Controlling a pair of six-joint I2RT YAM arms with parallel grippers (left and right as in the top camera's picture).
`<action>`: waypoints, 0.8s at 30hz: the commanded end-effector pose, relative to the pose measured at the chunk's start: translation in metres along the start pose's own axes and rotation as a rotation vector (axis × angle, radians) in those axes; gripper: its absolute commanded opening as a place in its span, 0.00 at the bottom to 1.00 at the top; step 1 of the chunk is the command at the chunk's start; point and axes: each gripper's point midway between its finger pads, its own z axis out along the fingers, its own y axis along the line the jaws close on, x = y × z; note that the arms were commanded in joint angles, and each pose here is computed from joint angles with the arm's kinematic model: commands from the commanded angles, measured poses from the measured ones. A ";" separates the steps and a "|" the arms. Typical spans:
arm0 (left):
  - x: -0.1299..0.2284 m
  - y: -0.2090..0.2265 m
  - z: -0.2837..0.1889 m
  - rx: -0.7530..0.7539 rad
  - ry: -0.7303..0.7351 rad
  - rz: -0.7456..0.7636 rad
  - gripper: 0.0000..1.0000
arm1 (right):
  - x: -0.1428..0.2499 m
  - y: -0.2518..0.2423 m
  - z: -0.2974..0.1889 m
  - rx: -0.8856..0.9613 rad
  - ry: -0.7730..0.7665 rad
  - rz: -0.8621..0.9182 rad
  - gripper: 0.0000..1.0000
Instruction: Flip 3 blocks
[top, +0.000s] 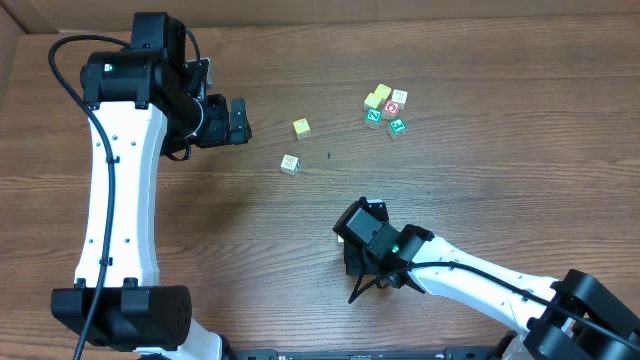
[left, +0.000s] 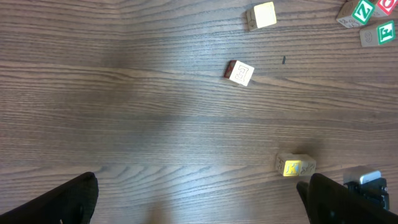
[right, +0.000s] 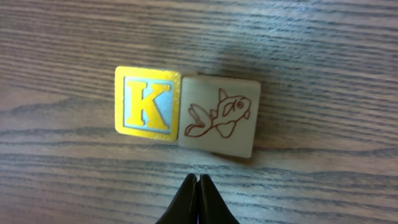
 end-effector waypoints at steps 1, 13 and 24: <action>-0.005 0.002 -0.002 -0.006 -0.012 -0.014 1.00 | 0.000 -0.007 0.005 0.033 -0.010 0.018 0.04; -0.005 0.002 -0.002 -0.006 -0.012 -0.014 1.00 | -0.005 -0.004 0.007 0.026 -0.032 0.018 0.04; -0.005 0.002 -0.002 -0.006 -0.012 -0.014 1.00 | -0.008 -0.003 0.007 0.020 -0.043 0.019 0.04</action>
